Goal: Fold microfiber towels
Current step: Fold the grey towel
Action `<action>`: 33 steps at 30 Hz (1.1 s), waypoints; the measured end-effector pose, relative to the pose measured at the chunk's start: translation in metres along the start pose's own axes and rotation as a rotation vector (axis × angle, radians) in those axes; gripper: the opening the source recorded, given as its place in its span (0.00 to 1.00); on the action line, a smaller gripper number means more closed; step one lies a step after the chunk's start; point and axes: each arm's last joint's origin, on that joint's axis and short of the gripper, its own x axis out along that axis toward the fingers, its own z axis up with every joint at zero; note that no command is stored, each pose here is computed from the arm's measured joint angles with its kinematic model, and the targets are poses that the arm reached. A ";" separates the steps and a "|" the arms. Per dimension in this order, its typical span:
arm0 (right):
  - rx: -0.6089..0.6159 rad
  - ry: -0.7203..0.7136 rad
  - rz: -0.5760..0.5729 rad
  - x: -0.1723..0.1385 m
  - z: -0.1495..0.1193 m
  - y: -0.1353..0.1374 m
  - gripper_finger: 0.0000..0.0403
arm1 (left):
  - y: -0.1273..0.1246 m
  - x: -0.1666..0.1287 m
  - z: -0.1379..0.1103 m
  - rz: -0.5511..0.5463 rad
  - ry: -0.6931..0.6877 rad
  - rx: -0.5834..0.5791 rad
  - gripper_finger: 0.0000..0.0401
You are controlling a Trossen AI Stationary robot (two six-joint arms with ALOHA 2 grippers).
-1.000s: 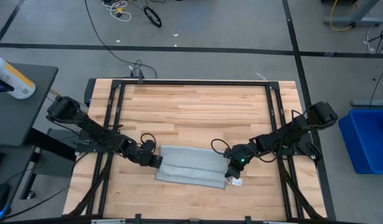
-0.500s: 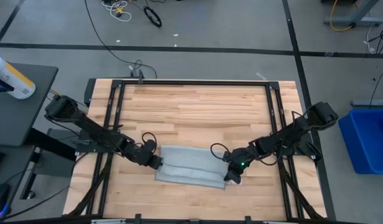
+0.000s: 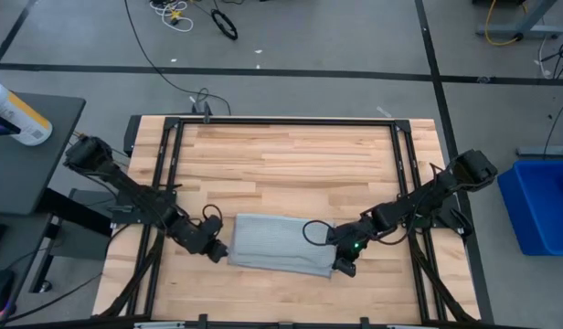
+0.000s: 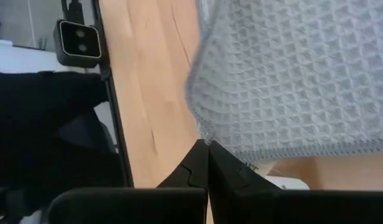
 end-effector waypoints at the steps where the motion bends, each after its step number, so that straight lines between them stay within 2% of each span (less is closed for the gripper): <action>1: 0.004 0.005 0.003 0.000 0.000 0.000 0.00 | 0.000 0.000 -0.002 0.003 0.005 -0.003 0.00; 11: 0.021 0.021 0.010 0.001 -0.002 -0.003 0.00 | 0.005 -0.002 -0.009 0.046 0.016 -0.026 0.00; 14: 0.000 0.014 0.063 0.001 -0.001 0.002 0.03 | 0.005 -0.002 -0.009 0.047 -0.008 -0.027 0.00; 17: -0.017 -0.006 0.132 0.000 0.003 0.008 0.12 | 0.005 -0.002 -0.007 0.044 -0.045 -0.047 0.00; 20: 0.008 -0.027 0.125 0.000 0.005 0.007 0.25 | 0.005 -0.002 -0.006 0.040 -0.095 -0.059 0.03; 27: 0.051 -0.047 0.130 -0.006 0.018 -0.002 0.57 | 0.003 0.000 0.007 0.025 -0.146 -0.076 0.19; 30: 0.075 -0.062 0.130 -0.010 0.026 -0.009 0.66 | 0.002 0.001 0.017 0.020 -0.176 -0.072 0.25; 33: 0.076 -0.082 0.131 -0.016 0.036 -0.018 0.69 | 0.002 0.002 0.032 0.026 -0.201 -0.072 0.30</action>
